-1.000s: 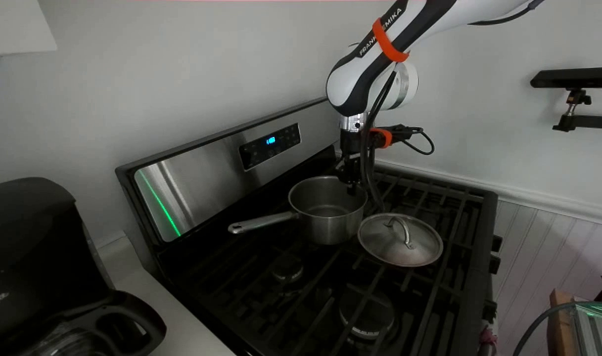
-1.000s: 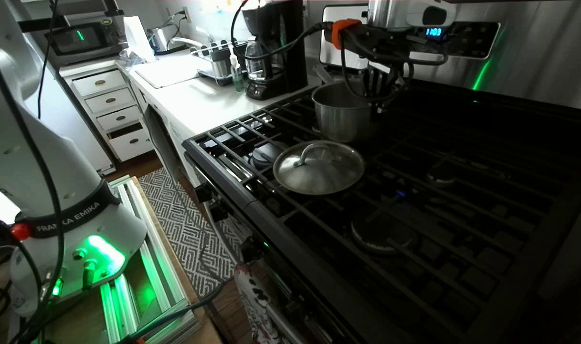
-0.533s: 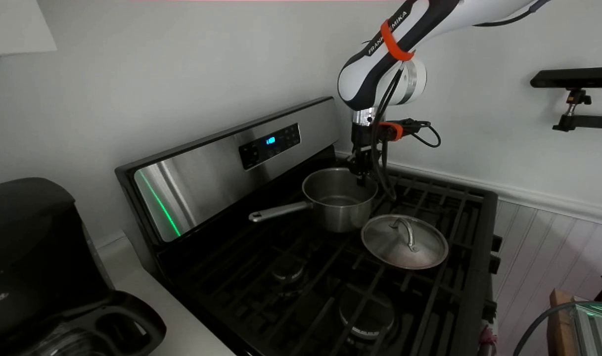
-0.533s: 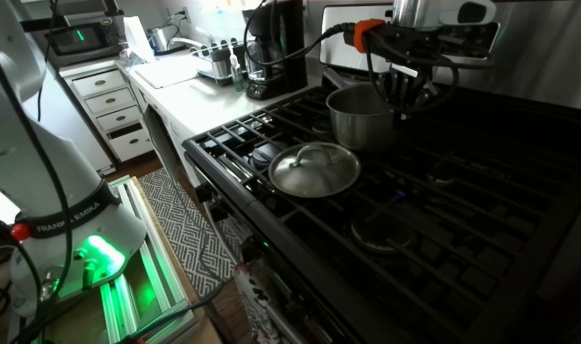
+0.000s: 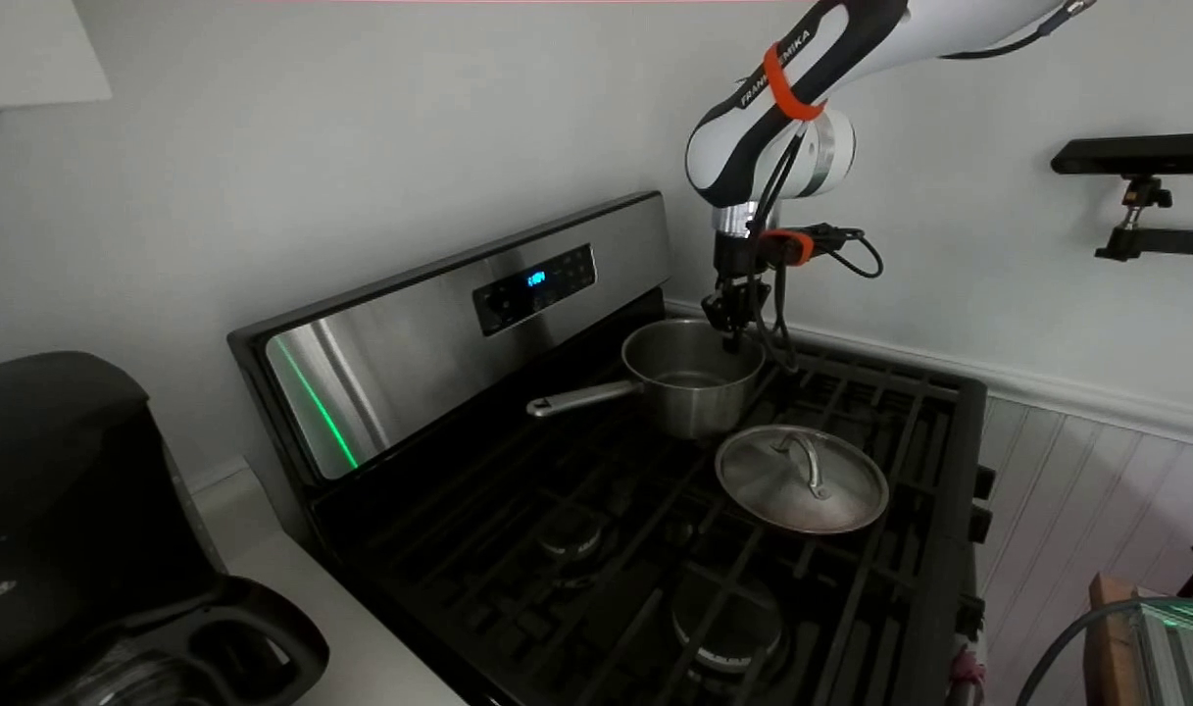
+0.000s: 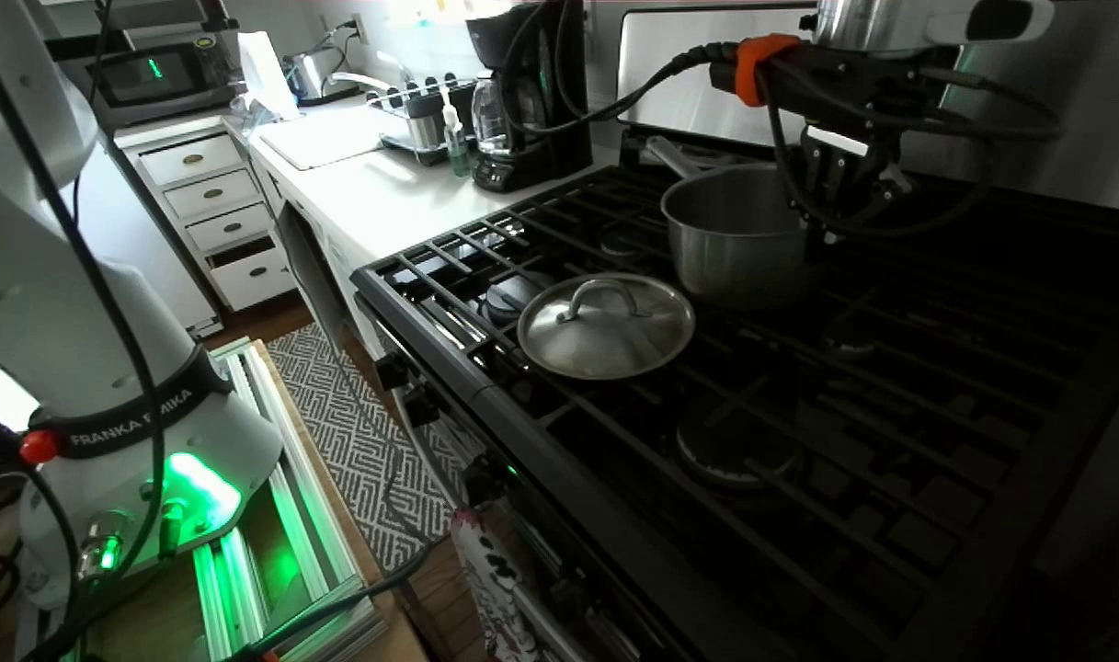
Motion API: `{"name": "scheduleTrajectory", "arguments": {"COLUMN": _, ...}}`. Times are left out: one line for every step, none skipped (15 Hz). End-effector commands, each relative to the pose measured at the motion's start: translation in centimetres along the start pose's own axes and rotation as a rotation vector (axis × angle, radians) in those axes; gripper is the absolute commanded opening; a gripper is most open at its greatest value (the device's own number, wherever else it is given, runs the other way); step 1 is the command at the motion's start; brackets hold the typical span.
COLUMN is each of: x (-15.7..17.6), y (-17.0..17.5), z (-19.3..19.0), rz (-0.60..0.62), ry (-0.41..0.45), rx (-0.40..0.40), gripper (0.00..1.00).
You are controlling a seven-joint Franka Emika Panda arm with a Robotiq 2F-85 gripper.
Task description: Remove the lid from the pot, put it on the stove and move the pot to the right
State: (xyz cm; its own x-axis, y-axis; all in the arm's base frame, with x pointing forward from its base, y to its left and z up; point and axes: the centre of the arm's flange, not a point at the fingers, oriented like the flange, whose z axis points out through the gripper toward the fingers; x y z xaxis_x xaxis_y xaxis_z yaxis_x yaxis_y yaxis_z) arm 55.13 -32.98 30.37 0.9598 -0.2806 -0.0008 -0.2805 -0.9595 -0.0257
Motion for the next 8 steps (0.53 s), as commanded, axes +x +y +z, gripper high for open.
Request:
{"name": "scheduleTrajectory", "arguments": {"x": 1.8, "y": 3.2, "z": -1.1, "rz": -0.009, "ry": -0.019, "rx": 0.015, "gripper": 0.01}}
{"name": "scheduleTrajectory", "arguments": {"x": 2.0, "y": 3.9, "z": -1.0, "rz": -0.007, "ry": -0.027, "rx": 0.016, "gripper": 0.01}}
{"name": "scheduleTrajectory", "arguments": {"x": 2.1, "y": 4.5, "z": -1.0, "rz": -0.008, "ry": -0.034, "rx": 0.016, "gripper": 0.01}}
{"name": "scheduleTrajectory", "arguments": {"x": 2.2, "y": 5.1, "z": -0.9, "rz": -0.01, "ry": -0.04, "rx": 0.018, "gripper": 0.01}}
{"name": "scheduleTrajectory", "arguments": {"x": 2.4, "y": 5.6, "z": -0.9, "rz": -0.01, "ry": -0.043, "rx": 0.018, "gripper": 0.01}}
{"name": "scheduleTrajectory", "arguments": {"x": 2.5, "y": 6.1, "z": -0.8, "rz": -0.008, "ry": -0.046, "rx": 0.018, "gripper": 0.01}}
{"name": "scheduleTrajectory", "arguments": {"x": 2.7, "y": 6.6, "z": -0.7, "rz": -0.006, "ry": -0.051, "rx": 0.017, "gripper": 0.01}}
{"name": "scheduleTrajectory", "arguments": {"x": 2.8, "y": 7.0, "z": -0.6, "rz": -0.007, "ry": -0.055, "rx": 0.019, "gripper": 0.01}}
